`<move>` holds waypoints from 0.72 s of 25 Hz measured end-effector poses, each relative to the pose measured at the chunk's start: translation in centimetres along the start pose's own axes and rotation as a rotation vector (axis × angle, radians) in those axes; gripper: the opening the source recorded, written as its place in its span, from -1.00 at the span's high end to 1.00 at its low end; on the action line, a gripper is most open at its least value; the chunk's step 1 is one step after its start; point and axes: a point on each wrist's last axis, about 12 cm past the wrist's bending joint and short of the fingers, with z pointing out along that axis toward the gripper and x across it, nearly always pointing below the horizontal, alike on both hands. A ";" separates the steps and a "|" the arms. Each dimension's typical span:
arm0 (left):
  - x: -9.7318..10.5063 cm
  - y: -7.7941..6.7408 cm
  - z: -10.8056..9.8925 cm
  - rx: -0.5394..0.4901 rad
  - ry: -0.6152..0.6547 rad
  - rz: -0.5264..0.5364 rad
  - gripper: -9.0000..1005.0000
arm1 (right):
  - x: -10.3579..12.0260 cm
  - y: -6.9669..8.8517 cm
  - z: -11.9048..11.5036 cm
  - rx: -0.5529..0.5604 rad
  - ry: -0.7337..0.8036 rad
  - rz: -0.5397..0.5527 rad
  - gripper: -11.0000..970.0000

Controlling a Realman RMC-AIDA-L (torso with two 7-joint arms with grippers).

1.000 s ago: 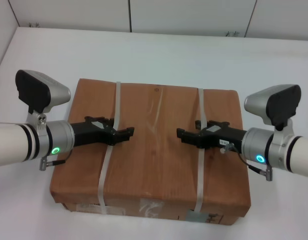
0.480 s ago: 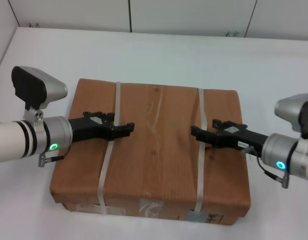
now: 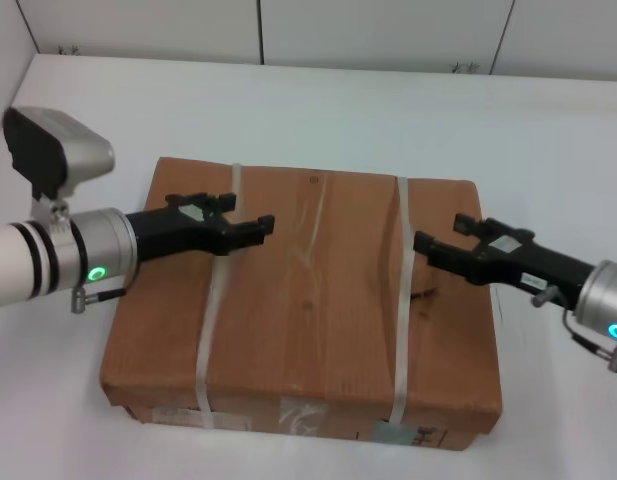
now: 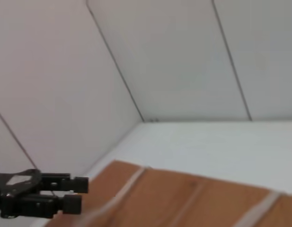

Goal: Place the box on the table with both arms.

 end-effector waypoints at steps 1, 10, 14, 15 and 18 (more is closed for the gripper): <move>-0.2 0.0 -0.2 0.011 -0.016 0.000 -0.47 | -0.2 0.0 -0.3 -0.012 -0.015 -0.015 -0.80; -1.6 -1.5 -4.0 0.296 -0.181 0.128 -0.47 | -1.7 1.7 -2.6 -0.232 -0.155 -0.228 -0.80; -2.1 -2.4 -5.7 0.463 -0.213 0.189 -0.46 | -2.6 2.9 -4.0 -0.405 -0.180 -0.346 -0.80; -2.2 -2.6 -6.2 0.506 -0.225 0.204 -0.46 | -2.7 3.3 -4.2 -0.444 -0.183 -0.369 -0.80; -2.6 -3.2 -7.5 0.608 -0.259 0.242 -0.46 | -3.0 3.8 -4.4 -0.506 -0.199 -0.396 -0.80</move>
